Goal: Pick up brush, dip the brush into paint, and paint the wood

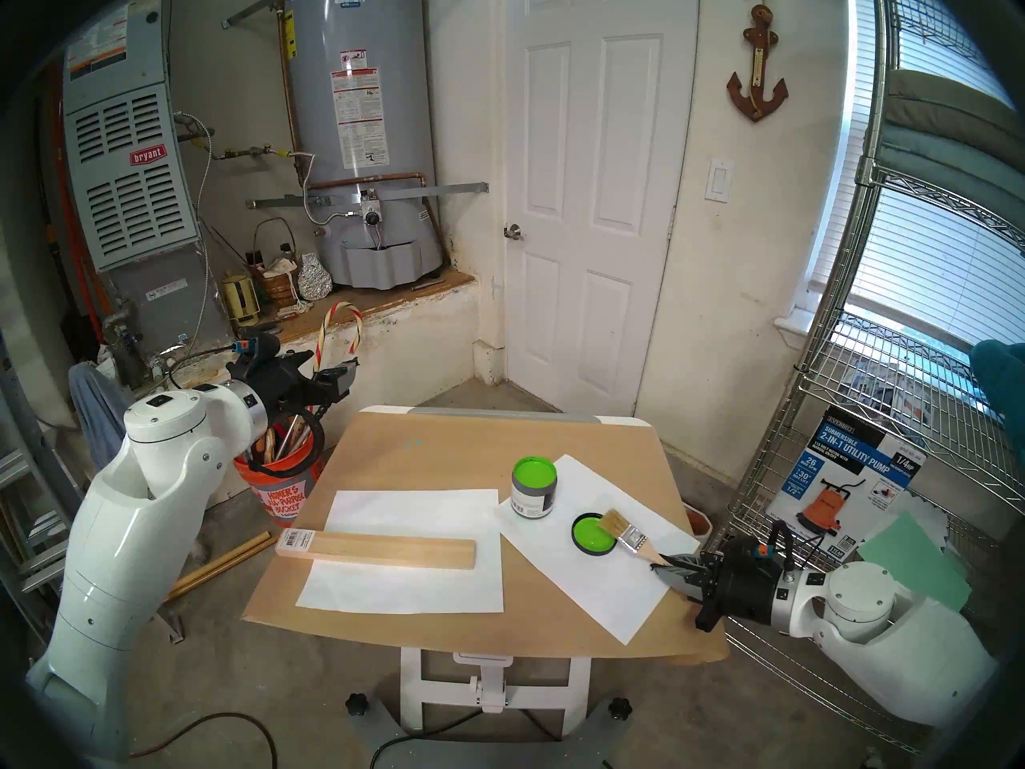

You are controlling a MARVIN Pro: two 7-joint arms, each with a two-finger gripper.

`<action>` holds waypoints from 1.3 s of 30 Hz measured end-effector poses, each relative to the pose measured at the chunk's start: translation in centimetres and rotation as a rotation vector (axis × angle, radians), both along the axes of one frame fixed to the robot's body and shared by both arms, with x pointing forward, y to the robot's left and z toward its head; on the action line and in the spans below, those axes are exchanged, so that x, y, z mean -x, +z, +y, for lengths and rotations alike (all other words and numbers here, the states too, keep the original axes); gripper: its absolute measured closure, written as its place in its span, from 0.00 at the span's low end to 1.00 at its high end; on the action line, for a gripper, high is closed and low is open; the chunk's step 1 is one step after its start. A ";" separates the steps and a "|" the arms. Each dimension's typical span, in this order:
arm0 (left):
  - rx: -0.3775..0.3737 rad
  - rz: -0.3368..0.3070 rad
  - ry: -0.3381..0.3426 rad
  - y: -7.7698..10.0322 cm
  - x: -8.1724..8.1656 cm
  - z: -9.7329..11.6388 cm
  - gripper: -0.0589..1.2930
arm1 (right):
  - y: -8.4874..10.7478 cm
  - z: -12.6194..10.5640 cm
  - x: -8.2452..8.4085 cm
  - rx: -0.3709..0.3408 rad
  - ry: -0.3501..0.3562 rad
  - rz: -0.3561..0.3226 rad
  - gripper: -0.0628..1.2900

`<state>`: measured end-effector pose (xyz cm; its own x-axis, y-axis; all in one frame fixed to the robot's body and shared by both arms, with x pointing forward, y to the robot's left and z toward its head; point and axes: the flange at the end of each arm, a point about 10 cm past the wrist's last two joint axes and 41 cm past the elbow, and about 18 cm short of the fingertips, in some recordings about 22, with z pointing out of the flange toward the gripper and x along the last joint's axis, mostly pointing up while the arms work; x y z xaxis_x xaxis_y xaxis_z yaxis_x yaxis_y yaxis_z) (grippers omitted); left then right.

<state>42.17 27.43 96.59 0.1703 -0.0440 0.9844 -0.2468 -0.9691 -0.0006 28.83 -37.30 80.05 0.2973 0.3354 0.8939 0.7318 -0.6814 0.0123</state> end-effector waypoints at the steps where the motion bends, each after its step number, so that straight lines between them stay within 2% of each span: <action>1: 0.000 0.000 0.000 0.0 0.0 0.0 0.03 | 0.0 -0.1 -0.1 0.001 0.001 -0.002 0.82; 9: 0.000 0.000 0.000 0.0 0.0 0.0 0.03 | 0.8 -2.1 -1.6 0.040 0.010 -0.029 0.87; 16: 0.000 0.000 0.000 0.0 0.0 0.0 0.03 | 1.2 -2.7 -2.7 0.074 0.039 -0.041 0.87; 17: 0.000 0.000 0.000 0.0 0.0 0.0 0.03 | 1.2 -2.7 -2.8 0.080 0.047 -0.041 0.90; 24: 0.000 0.000 0.000 0.0 0.0 0.0 0.03 | 1.0 -3.4 -3.3 0.119 0.092 -0.028 0.91; 32: 0.000 0.000 0.000 0.0 0.0 0.0 0.03 | 1.6 -4.4 -4.6 0.145 0.119 -0.032 0.91; 39: 0.000 0.000 0.000 0.0 0.0 0.0 0.03 | 1.7 -4.9 -5.2 0.157 0.165 0.000 0.91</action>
